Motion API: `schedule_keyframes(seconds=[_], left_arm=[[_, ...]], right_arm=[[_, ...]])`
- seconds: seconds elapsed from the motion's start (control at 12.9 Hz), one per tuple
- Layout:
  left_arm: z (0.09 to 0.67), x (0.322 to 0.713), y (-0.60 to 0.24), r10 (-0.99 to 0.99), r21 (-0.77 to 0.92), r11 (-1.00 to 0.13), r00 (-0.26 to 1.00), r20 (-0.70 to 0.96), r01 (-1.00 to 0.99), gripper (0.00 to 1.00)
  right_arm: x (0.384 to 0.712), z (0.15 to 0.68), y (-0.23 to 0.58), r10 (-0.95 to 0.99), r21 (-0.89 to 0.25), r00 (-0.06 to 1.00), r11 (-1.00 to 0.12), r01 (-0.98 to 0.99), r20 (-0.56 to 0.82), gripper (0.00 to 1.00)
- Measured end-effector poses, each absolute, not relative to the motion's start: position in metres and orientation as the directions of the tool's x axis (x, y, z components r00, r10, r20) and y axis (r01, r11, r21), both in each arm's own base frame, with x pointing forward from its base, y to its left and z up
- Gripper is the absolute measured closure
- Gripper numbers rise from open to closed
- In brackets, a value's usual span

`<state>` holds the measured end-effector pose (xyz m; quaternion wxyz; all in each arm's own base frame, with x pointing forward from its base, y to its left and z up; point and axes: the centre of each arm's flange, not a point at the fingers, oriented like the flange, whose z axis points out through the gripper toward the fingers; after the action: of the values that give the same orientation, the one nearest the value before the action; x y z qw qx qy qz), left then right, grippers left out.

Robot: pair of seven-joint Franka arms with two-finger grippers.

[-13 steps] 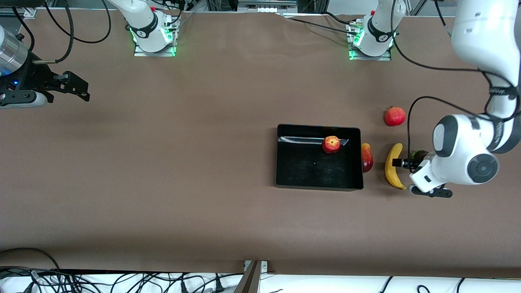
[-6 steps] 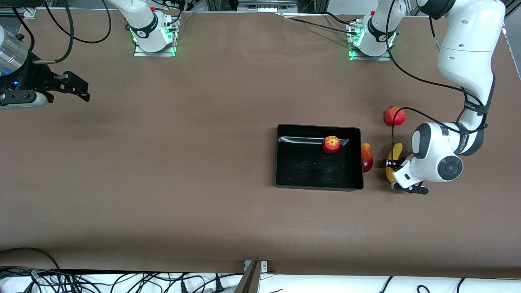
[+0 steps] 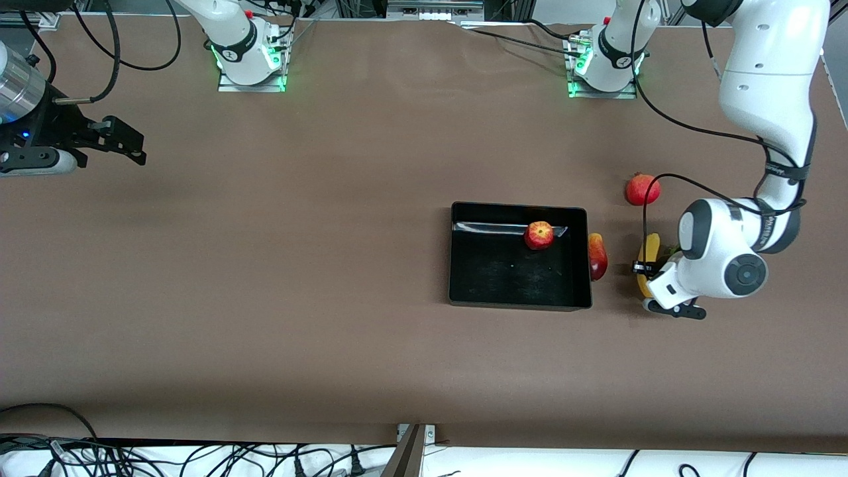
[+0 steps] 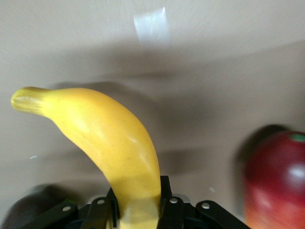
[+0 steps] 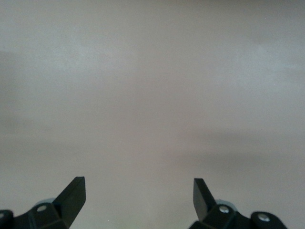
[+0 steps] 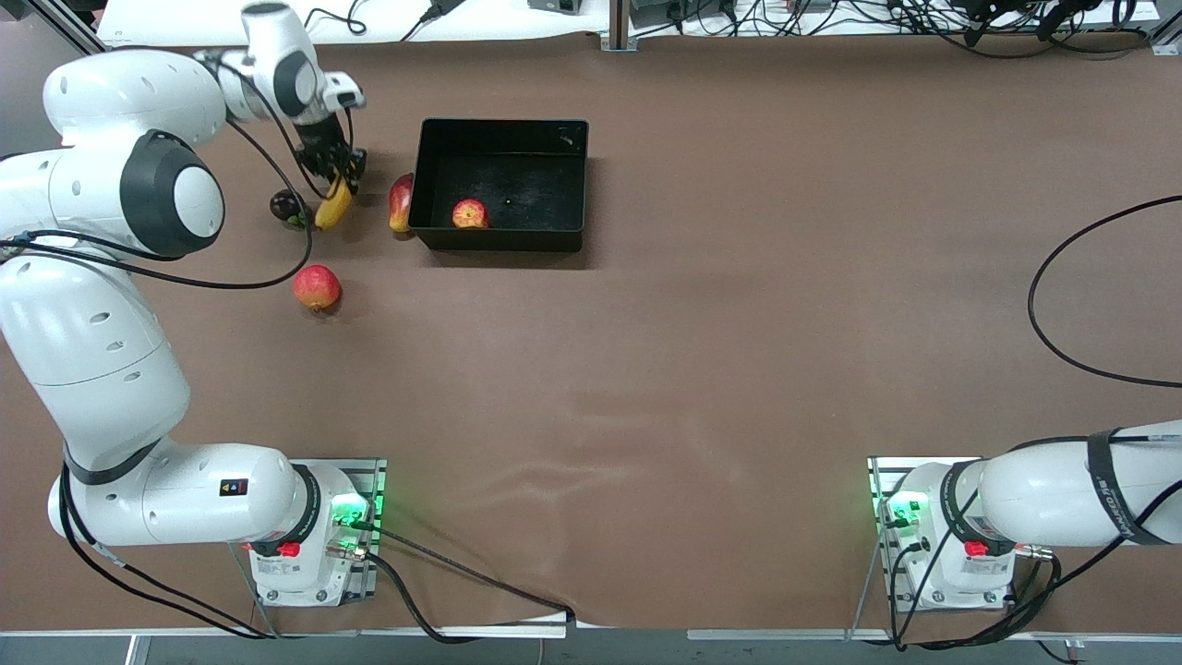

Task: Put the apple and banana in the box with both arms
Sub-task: 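Lower the left gripper onto the yellow banana and grasp it, then carry the banana into the black box with the left gripper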

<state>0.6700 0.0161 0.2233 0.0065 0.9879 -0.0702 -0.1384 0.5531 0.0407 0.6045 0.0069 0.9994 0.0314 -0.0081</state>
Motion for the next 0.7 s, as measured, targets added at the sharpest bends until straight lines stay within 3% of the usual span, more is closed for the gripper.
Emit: schedule_keyframes(seconds=[0.31, 0.7], left_arm=[[0.351, 0.699, -0.047, -0.197, 0.036, -0.980, 0.948, -0.251, -0.194, 0.66], [0.350, 0.663, -0.244, -0.165, 0.158, -0.979, 0.948, -0.273, -0.125, 0.66]], right_arm=[[0.553, 0.605, 0.041, 0.064, 0.013, 0.998, -0.998, 0.064, -0.016, 0.00], [0.553, 0.605, 0.042, 0.065, 0.013, 0.998, -0.998, 0.065, -0.013, 0.00]])
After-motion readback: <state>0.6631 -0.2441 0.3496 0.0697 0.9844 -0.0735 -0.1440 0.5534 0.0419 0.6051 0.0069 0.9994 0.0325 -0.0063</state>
